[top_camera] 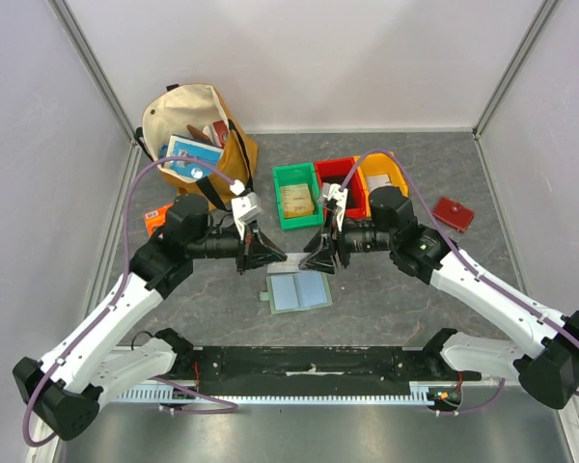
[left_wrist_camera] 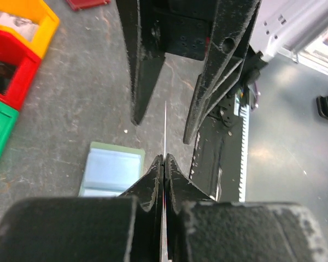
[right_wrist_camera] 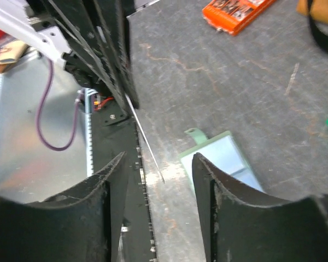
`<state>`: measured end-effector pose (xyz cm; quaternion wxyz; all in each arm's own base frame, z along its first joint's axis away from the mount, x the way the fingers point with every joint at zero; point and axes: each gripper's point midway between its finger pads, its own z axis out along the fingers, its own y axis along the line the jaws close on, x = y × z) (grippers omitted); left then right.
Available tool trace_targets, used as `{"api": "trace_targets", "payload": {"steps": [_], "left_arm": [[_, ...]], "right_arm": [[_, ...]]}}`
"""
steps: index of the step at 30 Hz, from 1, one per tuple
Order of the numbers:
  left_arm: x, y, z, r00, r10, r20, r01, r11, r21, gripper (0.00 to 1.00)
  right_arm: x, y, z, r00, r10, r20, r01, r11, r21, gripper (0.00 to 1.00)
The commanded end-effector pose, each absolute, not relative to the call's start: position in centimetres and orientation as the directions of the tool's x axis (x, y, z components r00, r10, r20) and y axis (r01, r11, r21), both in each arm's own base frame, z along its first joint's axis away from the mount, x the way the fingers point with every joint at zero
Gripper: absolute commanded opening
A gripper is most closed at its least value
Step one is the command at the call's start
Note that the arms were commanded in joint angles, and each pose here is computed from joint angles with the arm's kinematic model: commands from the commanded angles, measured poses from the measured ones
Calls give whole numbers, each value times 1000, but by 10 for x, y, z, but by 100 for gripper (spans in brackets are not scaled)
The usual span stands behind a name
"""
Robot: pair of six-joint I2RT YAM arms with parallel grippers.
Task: Take the credit cards out of the card holder
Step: Place the credit card in the storage box.
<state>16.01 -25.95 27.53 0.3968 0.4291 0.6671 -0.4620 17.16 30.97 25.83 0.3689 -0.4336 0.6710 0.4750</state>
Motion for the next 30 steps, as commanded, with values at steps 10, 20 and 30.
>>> {"api": "trace_targets", "payload": {"steps": [10, 20, 30], "left_arm": [[190, -245, 323, -372, -331, -867, 799, 362, -480, 2], [186, -245, 335, -394, -418, -819, 795, 293, -531, 2], [187, -248, 327, -423, -417, -804, 783, 277, -556, 2]], "right_arm": [[195, 300, 291, -452, 134, -882, -864, 179, 470, 81], [194, 308, 307, -493, 231, -839, -849, 80, 522, 75], [190, 309, 326, -485, 269, -832, -859, 29, 511, 32]]}}
